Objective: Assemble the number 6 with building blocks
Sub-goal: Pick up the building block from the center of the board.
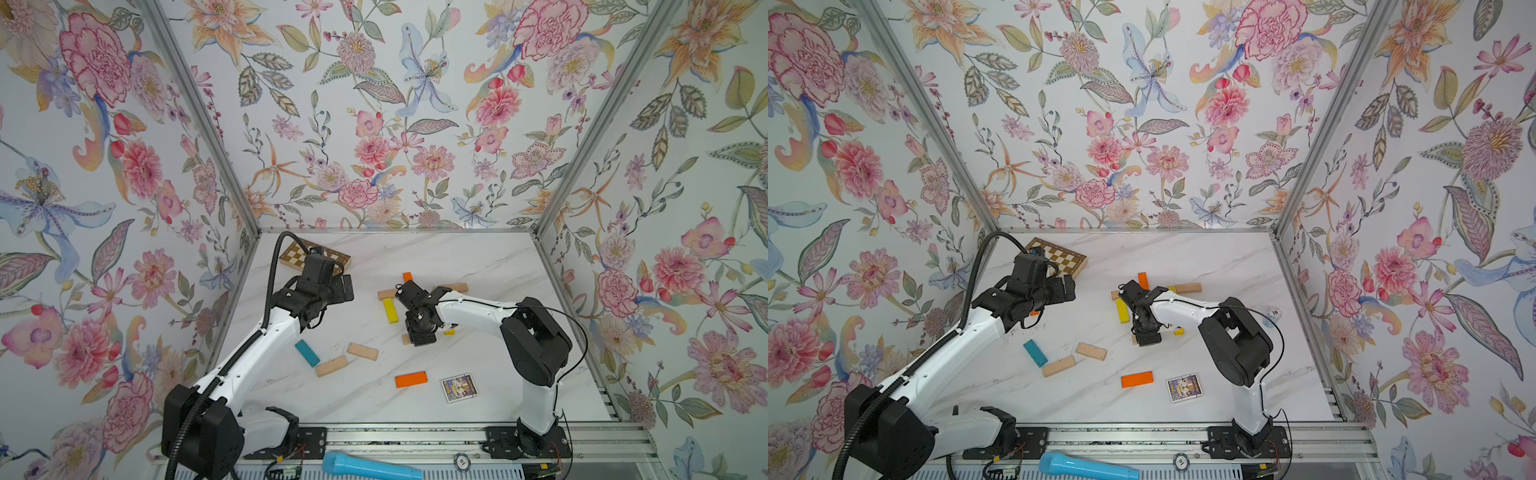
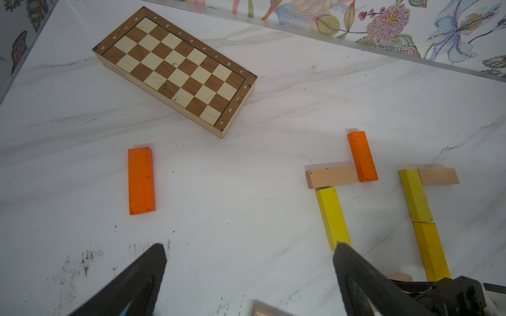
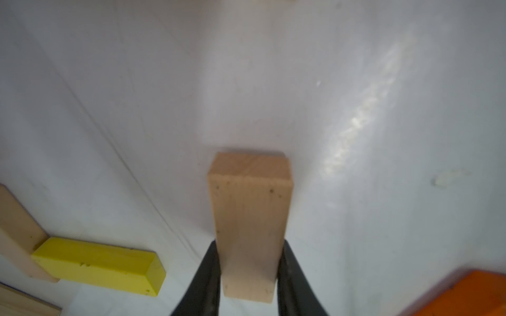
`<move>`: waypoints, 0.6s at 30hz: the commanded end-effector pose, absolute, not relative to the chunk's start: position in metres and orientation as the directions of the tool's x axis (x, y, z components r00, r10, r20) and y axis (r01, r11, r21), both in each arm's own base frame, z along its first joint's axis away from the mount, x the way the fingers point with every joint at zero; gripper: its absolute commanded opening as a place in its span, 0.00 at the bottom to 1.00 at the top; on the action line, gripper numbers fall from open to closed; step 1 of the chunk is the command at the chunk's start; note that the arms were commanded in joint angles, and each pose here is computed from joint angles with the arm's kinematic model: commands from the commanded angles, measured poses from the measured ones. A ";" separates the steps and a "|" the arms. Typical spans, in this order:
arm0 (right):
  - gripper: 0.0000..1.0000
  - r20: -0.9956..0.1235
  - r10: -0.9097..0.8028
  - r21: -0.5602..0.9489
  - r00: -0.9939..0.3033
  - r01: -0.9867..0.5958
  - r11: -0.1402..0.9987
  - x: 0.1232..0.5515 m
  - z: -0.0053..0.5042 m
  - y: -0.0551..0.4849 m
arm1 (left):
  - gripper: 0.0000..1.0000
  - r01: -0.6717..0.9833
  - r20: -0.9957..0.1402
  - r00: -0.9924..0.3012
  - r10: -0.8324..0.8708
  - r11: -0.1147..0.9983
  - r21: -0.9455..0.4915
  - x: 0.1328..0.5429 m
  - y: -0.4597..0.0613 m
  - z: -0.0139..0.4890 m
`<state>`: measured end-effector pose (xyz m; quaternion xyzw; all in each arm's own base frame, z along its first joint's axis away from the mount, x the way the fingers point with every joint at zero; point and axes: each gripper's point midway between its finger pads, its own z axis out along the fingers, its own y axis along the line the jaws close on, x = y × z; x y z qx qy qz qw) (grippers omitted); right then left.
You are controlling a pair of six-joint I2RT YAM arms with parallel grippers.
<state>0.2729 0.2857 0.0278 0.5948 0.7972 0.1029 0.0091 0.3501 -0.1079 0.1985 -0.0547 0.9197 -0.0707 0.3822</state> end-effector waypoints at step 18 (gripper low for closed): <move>0.28 0.012 0.978 0.249 -0.206 0.948 0.197 0.283 0.090 0.200 | 0.99 -0.045 -0.669 -0.732 -0.130 0.989 -0.143 0.348 -0.107 0.181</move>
